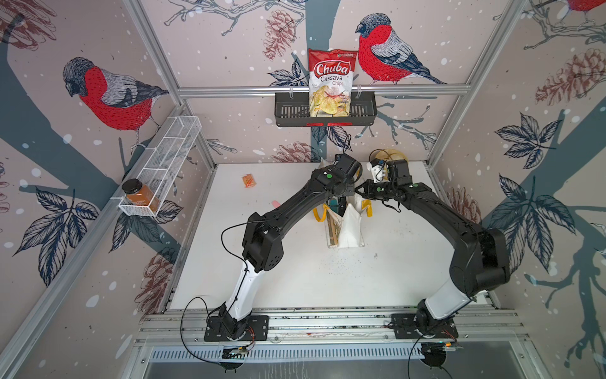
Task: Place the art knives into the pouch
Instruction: Place the utility knife in the pouch.
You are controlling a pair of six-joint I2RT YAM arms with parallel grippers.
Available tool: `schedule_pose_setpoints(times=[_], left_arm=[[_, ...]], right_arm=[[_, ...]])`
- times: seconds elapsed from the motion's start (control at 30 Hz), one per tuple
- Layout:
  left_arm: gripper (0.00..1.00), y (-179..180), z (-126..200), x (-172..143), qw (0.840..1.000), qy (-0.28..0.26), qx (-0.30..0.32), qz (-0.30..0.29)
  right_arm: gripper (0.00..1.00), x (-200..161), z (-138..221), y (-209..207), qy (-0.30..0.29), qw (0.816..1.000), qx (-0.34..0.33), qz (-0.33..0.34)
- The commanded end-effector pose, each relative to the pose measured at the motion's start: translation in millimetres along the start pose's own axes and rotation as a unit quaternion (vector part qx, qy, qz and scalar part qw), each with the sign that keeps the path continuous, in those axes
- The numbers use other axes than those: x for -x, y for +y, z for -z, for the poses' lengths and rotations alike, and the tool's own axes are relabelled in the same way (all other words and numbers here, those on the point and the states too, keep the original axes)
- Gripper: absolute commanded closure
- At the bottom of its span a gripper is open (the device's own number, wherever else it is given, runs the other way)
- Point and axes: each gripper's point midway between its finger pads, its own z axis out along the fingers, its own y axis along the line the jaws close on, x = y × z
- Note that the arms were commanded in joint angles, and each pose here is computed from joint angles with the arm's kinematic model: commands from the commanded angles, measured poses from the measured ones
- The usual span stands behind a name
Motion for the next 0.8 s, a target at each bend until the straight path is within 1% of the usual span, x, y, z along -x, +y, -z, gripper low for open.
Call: schedule_pose_setpoints(times=[0.0, 0.17, 0.5, 0.67, 0.77], left_arm=[[0.72, -10.4, 0.2, 5.7, 0.999, -0.01, -0.025, -0.027], [0.72, -11.3, -7.9, 0.8, 0.998, 0.01, -0.034, -0.043], [0.73, 2.1, -24.8, -12.6, 0.996, 0.037, 0.002, -0.08], [0.72, 8.1, -36.9, -26.6, 0.993, 0.075, -0.015, -0.09], [0.71, 10.2, -43.4, -32.2, 0.991, 0.083, -0.014, -0.106]], right_arm=[[1.0, 5.3, 1.7, 5.2, -0.012, 1.0, 0.009, 0.012], [1.0, 4.7, 2.4, 5.9, -0.014, 1.0, 0.011, 0.012], [1.0, 3.1, 2.2, 6.0, -0.014, 1.0, 0.012, 0.012], [1.0, 3.1, 3.4, 6.2, -0.015, 1.0, 0.012, 0.013], [1.0, 2.8, 3.7, 6.7, -0.015, 1.0, 0.013, 0.012]])
